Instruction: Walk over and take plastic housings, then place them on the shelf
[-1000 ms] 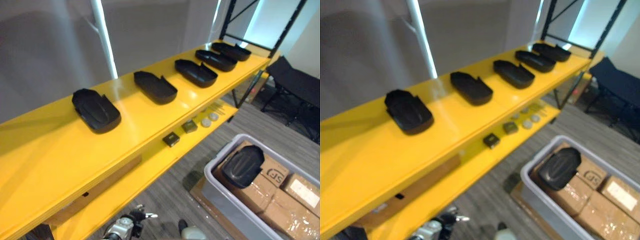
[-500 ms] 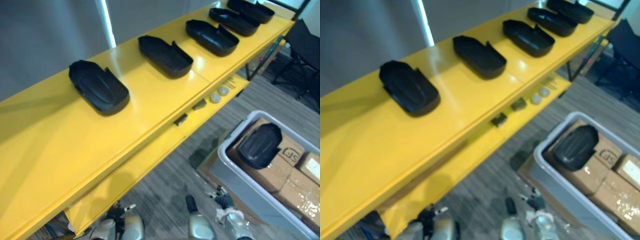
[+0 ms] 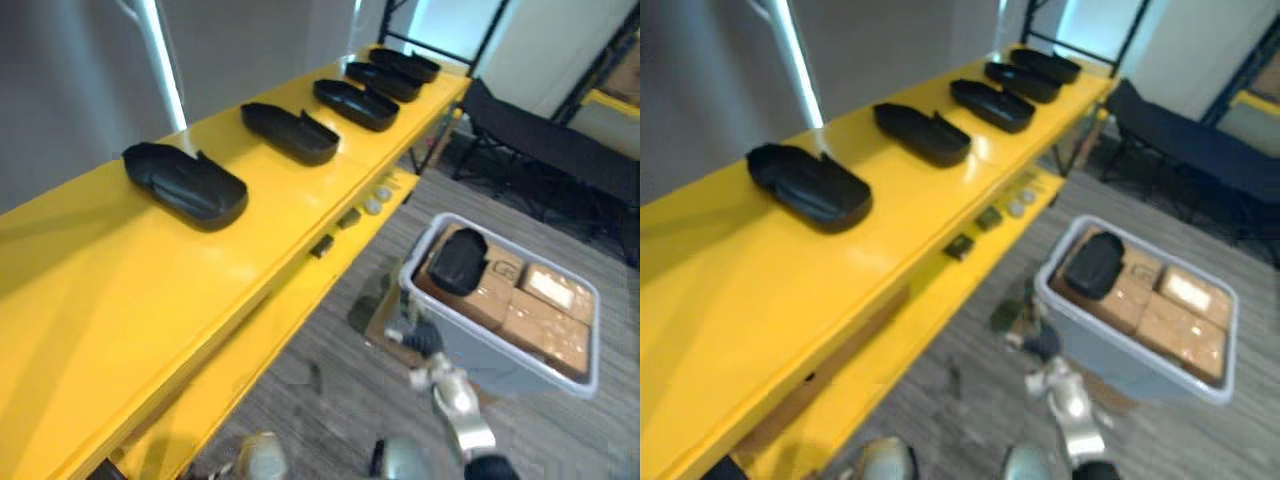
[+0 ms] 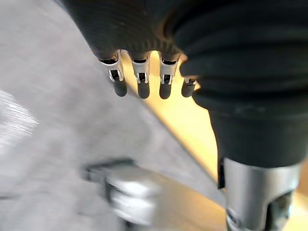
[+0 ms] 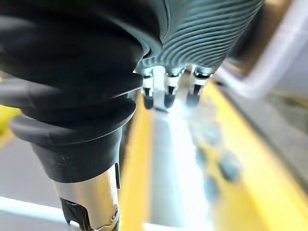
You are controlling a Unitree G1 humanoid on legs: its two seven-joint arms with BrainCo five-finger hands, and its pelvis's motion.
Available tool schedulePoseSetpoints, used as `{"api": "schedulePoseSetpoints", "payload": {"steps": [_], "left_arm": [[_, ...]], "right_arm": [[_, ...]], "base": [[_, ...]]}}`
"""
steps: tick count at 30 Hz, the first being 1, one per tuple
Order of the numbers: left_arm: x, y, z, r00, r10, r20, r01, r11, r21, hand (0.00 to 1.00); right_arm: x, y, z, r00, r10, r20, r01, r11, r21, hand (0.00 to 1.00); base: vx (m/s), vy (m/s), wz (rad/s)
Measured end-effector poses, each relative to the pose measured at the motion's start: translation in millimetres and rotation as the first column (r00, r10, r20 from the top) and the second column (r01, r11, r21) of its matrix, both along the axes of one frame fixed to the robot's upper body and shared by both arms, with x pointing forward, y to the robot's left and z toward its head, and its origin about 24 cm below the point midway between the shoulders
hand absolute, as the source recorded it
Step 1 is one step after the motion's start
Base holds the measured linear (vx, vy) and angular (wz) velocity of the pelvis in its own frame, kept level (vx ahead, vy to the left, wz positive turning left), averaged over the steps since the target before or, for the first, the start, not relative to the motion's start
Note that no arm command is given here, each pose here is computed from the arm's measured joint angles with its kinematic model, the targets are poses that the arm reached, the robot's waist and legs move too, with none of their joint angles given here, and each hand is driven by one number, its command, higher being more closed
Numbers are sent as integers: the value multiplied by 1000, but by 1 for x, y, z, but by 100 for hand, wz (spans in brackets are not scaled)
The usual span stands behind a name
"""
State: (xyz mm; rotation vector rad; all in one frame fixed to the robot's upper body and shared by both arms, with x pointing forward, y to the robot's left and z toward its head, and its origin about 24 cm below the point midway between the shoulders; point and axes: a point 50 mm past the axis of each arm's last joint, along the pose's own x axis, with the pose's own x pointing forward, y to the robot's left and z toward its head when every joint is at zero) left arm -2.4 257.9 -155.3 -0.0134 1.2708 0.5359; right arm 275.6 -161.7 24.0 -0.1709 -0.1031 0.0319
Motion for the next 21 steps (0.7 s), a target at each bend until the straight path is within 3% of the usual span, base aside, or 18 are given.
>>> {"api": "schedulePoseSetpoints", "payload": {"steps": [5, 12, 15, 17, 21], "left_arm": [[-39, -9, -3, 991, 106, -82, -112, 992, -66, 0], [-4, -54, -13, 993, 101, 66, -88, 981, -173, 0], [5, -56, -13, 993, 68, 97, -56, 990, -126, 0], [26, -54, -11, 988, 42, 152, -28, 995, -97, 0], [39, -44, -5, 978, -44, 203, 59, 996, -71, 0]], "right_arm": [[4, -7, 3, 999, -17, -30, 17, 1000, 23, 0], [-55, -59, -58, 932, -231, -278, 219, 973, -73, 0], [-91, -75, -80, 859, -406, -312, 379, 914, -148, 0], [-122, -81, -97, 745, -571, -344, 554, 818, -156, 0], [-158, -86, -118, 587, -690, -422, 698, 696, -167, 0]], "base": [[-77, -175, -120], [-12, -222, -60], [-29, -43, -20], [-75, 43, -18], [-114, 103, -26]]}}
